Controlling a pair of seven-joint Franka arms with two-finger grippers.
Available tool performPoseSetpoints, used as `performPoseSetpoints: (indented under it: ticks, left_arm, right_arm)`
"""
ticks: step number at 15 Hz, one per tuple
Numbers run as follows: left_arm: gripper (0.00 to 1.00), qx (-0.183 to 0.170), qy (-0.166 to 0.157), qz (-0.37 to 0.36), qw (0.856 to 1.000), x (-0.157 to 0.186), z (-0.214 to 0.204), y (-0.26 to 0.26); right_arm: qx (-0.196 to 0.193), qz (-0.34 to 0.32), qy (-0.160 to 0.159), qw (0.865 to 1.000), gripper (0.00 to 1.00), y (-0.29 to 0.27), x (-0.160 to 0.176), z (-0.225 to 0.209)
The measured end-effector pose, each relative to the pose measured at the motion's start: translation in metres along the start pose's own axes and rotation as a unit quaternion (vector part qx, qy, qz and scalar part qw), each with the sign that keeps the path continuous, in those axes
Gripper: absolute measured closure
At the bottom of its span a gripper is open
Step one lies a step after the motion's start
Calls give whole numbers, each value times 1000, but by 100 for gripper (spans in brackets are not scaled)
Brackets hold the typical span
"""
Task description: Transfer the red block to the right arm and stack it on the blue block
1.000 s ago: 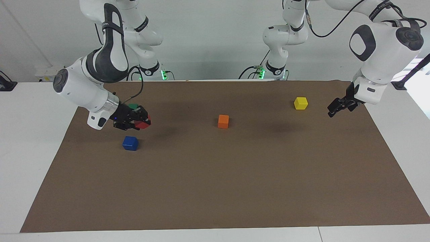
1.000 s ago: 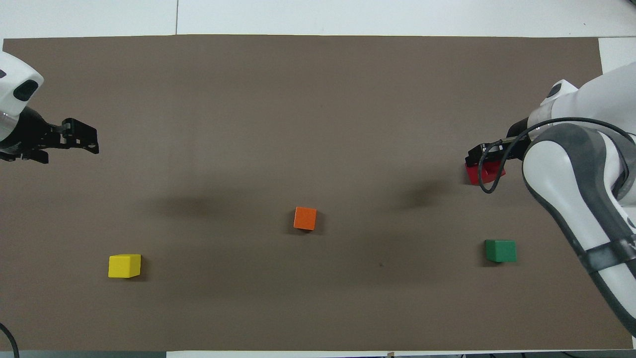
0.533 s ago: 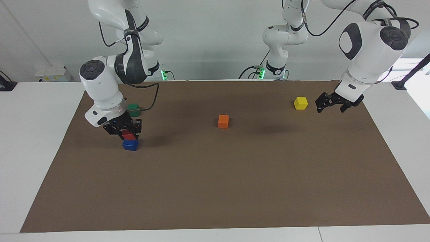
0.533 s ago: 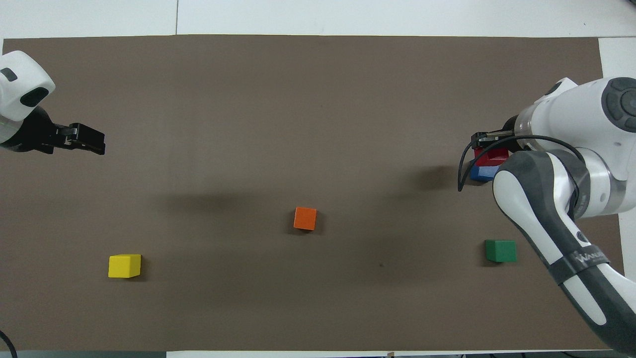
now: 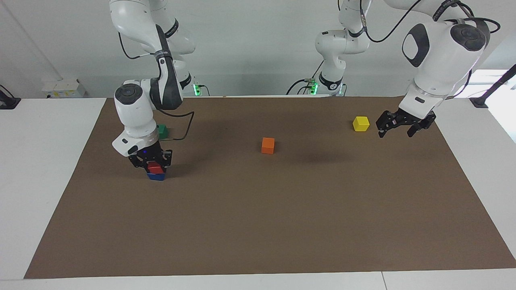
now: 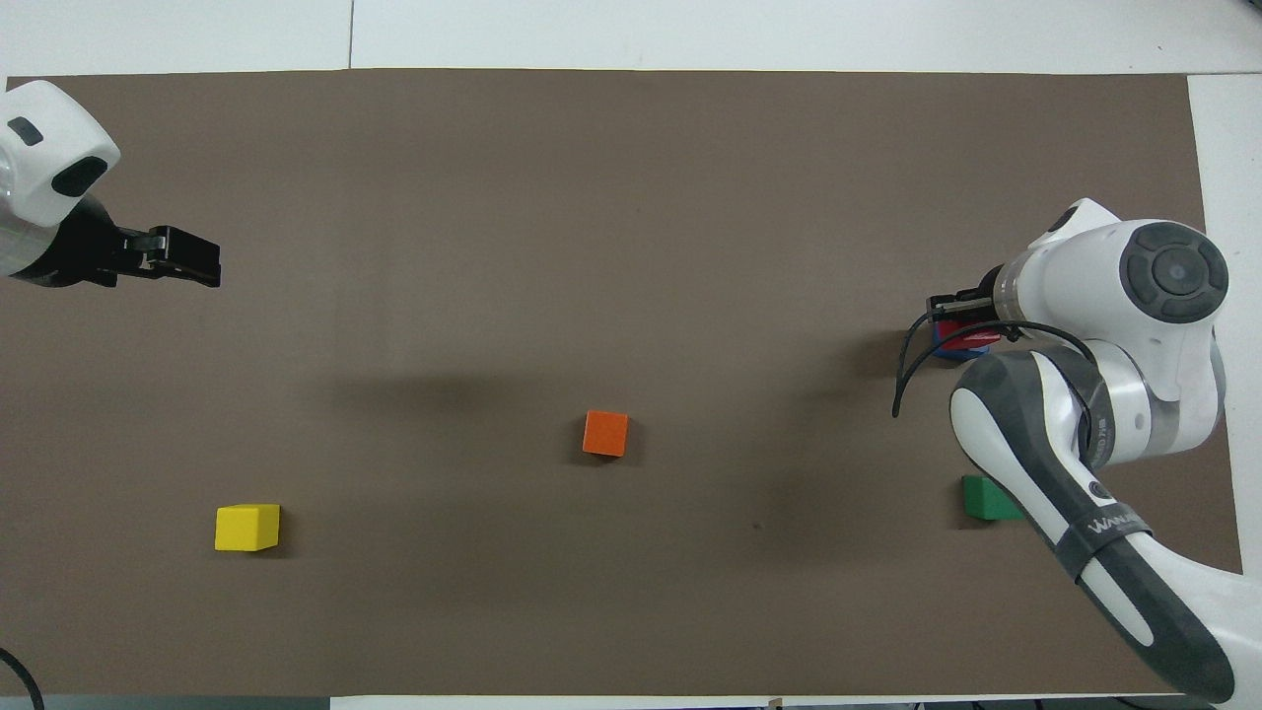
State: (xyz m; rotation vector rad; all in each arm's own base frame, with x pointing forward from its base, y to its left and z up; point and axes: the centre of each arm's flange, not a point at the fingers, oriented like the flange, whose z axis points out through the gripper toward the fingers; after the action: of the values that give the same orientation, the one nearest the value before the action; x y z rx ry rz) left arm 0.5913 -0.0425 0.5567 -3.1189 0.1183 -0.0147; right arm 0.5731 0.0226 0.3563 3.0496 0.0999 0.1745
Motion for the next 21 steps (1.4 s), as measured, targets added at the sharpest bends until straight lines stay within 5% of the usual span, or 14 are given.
performPoseSetpoints:
  ticks: [17, 21]
  left_arm:
    - [0, 0, -7, -4, 1000, -10, -13, 6]
    - [0, 1, 0, -16, 1000, -19, -28, -2]
  right_arm:
    - [-13, 50, -4, 999, 44, 19, -7, 9]
    - [-14, 53, -4, 998, 5, 23, -7, 8]
